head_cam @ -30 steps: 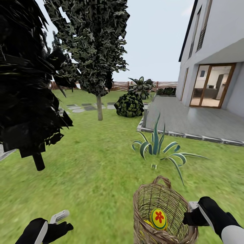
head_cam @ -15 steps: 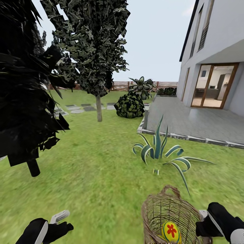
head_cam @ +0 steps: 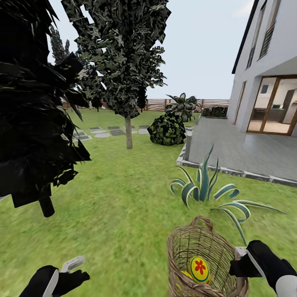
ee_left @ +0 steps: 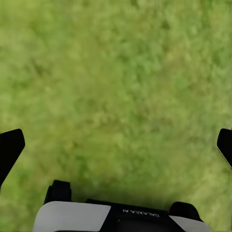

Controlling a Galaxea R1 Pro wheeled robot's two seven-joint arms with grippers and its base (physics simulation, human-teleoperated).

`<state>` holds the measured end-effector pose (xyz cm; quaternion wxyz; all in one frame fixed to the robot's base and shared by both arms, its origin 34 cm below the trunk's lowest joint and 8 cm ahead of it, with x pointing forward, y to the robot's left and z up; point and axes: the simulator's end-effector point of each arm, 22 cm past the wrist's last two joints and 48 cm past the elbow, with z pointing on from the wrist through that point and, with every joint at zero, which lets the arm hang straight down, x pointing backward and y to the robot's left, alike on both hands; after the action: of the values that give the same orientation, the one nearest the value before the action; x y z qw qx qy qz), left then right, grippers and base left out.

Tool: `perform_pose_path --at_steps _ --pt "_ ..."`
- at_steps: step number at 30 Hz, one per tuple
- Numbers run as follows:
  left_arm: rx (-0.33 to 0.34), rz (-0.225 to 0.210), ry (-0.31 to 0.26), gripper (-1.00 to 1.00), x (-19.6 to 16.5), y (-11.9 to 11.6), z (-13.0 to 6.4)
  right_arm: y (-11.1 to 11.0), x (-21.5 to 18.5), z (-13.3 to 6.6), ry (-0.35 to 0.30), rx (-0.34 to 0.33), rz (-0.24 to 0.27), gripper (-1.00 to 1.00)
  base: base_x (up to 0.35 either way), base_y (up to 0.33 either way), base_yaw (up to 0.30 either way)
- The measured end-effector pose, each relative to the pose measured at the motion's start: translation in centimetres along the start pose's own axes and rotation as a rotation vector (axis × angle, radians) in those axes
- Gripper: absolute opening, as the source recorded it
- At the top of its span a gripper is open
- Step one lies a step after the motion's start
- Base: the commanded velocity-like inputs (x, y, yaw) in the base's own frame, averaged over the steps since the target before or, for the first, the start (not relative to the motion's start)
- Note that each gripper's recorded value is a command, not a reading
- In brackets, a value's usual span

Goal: Take the three Easter eggs out of the wicker basket on the lawn in the garden, then place them on the lawn next to a single tree (choose any tree) so that all three eggs are next to the same tree and none are left in the basket.

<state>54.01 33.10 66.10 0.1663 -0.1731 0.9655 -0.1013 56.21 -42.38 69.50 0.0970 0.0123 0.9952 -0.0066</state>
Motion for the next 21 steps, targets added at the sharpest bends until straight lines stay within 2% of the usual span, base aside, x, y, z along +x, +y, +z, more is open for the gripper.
perform_pose_path --at_steps 6,21 --pt "0.000 0.000 0.000 1.00 0.00 0.00 0.00 0.84 -0.05 0.17 0.000 -0.011 -0.003 -1.00 0.337 0.000 0.231" --pt "-0.001 0.000 0.002 1.00 0.07 -0.02 0.04 0.82 -0.08 0.15 -0.001 -0.011 -0.004 -1.00 0.337 0.000 0.005"
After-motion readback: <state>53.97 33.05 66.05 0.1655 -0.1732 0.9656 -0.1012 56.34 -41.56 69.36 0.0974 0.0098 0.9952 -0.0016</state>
